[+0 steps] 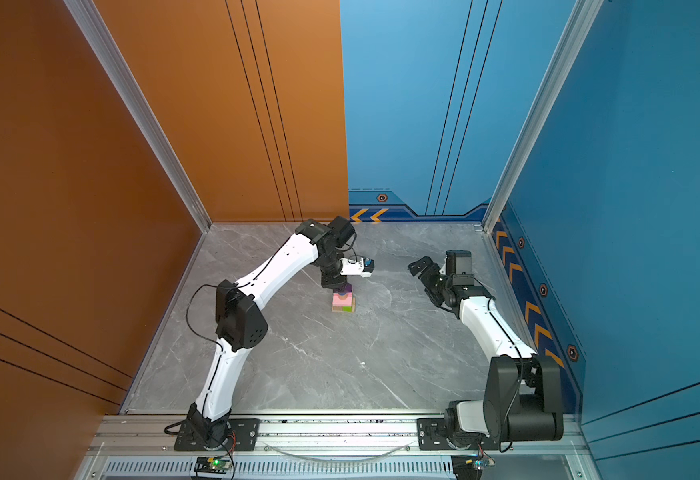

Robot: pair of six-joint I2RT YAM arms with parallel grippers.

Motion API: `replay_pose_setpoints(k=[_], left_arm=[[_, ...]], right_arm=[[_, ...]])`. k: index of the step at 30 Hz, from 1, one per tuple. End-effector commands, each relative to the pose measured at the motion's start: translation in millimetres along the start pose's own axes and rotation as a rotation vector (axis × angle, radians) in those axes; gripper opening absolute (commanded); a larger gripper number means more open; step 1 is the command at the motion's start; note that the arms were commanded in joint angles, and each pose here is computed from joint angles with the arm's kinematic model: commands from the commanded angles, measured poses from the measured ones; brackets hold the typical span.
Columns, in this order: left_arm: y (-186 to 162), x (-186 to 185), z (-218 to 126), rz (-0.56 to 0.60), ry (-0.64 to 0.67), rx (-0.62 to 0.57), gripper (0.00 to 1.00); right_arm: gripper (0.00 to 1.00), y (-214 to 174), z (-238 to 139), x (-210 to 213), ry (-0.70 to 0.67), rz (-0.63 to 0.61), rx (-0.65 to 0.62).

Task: Build the wood block tower
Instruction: 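Lower the purple block onto the blue cylinder with the left gripper, then open the left gripper to release the purple block on the tower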

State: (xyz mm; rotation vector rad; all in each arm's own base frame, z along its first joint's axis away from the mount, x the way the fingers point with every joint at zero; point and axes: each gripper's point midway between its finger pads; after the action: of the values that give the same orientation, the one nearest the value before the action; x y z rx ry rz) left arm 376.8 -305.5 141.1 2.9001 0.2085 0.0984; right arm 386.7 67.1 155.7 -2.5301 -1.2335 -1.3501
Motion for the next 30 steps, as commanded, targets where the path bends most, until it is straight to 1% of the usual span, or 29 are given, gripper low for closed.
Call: replay_pose_setpoints(k=[1,6,7,11,12,19,20,22,23,26,27,29,30], left_arm=[[-4.7,2.1,4.8,-0.008,-0.019,0.015,0.33],[-4.5,1.7,5.6,-0.009,-0.02,0.017,0.33],[-4.6,1.7,5.5,-0.01,-0.02,0.017,0.35],[-5.8,2.4,5.8,-0.009,-0.019,0.02,0.36],[-6.2,2.3,6.8,-0.009,-0.02,0.023,0.37],[-7.0,3.0,7.1,-0.009,-0.018,0.025,0.38],[-6.9,2.6,6.8,-0.008,-0.019,0.025,0.4],[-6.7,2.6,7.4,-0.008,-0.019,0.025,0.41],[-7.0,3.3,6.8,-0.009,-0.017,0.025,0.45],[-6.7,3.3,6.8,-0.008,-0.017,0.024,0.45],[-7.3,3.8,6.5,-0.01,-0.015,0.026,0.49],[-6.9,3.4,6.9,-0.011,-0.017,0.025,0.52],[-7.5,3.5,7.3,-0.011,-0.016,0.028,0.61]], right_arm=[[1.0,4.9,0.7,7.4,0.005,-0.03,-0.01],[1.0,4.8,1.0,7.5,0.006,-0.03,-0.009],[1.0,4.7,1.0,7.1,0.005,-0.03,-0.009],[1.0,5.0,1.1,7.2,0.006,-0.028,-0.009],[1.0,5.3,1.1,7.4,0.006,-0.028,-0.01],[1.0,5.0,2.1,7.5,0.007,-0.027,-0.008],[1.0,5.5,2.0,7.7,0.008,-0.027,-0.01],[1.0,5.3,2.3,8.3,0.01,-0.026,-0.008],[1.0,5.3,2.6,8.1,0.01,-0.026,-0.008],[1.0,5.5,2.6,8.6,0.011,-0.027,-0.009],[1.0,5.6,2.7,8.7,0.011,-0.027,-0.009],[1.0,5.7,3.1,8.6,0.011,-0.026,-0.009],[1.0,5.6,3.3,8.4,0.011,-0.026,-0.008]])
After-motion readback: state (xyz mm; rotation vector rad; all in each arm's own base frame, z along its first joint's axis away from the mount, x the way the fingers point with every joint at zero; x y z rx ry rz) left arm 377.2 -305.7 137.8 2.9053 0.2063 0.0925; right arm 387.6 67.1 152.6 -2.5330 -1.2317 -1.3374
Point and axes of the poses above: each gripper's point midway between its finger pads, its own z axis out along the fingers, its own x axis along the line the jaws close on, y = z × x, and after that the axes turned 4 degrees about -z, right-handed
